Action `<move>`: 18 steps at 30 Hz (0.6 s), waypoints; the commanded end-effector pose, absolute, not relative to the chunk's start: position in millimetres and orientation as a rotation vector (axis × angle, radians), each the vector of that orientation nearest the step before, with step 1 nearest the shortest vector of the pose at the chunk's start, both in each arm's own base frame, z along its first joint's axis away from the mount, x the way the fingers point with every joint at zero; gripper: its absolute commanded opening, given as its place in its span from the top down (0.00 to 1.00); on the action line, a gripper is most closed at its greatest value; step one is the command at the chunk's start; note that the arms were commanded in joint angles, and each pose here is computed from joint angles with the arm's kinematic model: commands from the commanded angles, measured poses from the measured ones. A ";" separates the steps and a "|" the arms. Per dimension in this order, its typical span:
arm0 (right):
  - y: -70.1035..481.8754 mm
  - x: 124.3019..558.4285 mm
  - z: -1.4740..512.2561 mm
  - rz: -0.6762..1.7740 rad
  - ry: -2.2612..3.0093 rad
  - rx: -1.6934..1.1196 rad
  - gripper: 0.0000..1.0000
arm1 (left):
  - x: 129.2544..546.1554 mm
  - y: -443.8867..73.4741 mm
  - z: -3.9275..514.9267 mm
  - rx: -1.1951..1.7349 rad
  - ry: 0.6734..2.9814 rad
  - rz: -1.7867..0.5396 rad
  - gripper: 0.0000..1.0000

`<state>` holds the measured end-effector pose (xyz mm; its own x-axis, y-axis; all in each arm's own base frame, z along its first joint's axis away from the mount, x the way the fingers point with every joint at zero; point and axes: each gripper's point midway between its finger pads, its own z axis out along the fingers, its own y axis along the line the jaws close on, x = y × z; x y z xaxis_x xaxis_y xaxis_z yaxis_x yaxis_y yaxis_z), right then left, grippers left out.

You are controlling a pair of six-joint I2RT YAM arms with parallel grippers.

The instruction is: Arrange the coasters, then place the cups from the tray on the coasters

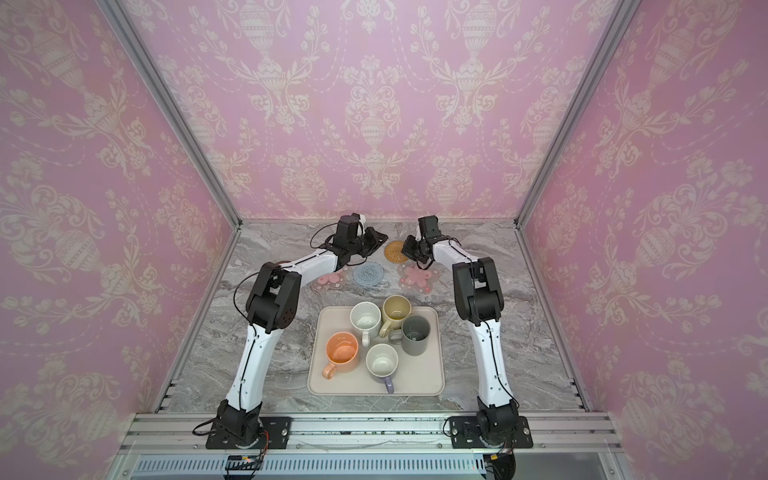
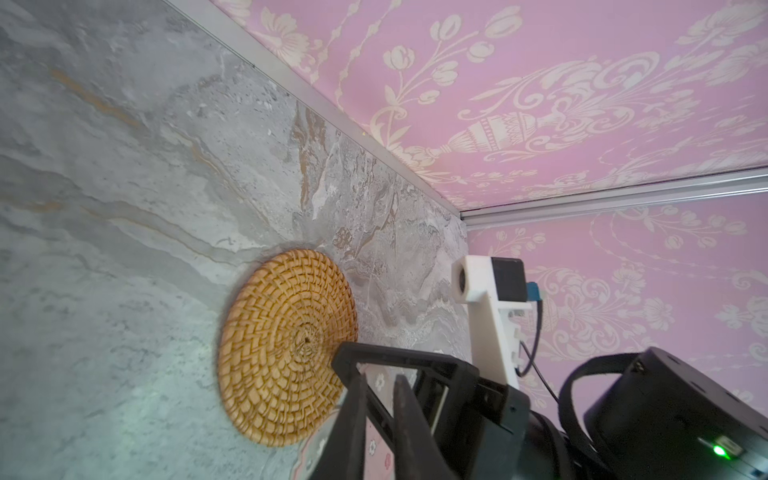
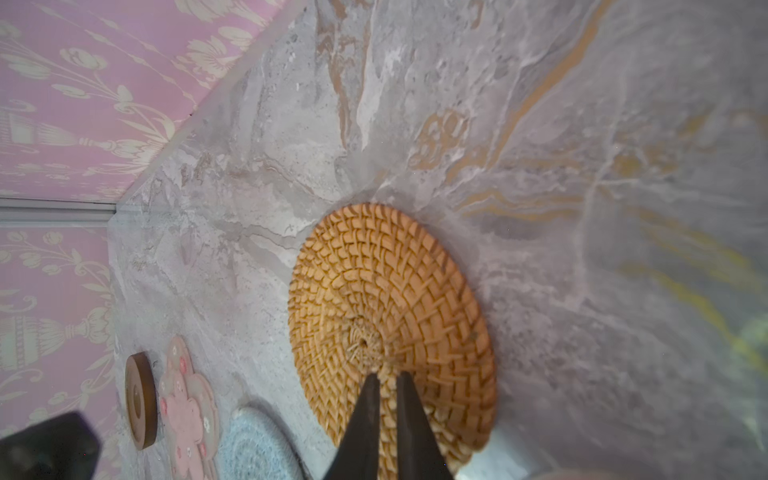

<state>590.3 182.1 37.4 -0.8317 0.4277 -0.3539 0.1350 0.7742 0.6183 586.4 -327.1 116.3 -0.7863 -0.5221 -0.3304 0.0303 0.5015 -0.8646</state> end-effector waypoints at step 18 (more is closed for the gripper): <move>131.9 603.1 13.3 0.583 2.547 0.618 0.89 | 556.0 -304.6 157.3 -0.239 2.229 -1.069 0.83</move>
<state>608.2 171.2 35.5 -0.8157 0.4539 -0.3586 0.1933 0.7981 0.5706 563.7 -313.1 144.1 -0.7882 -0.4463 -0.4237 0.0864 0.6014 -0.7943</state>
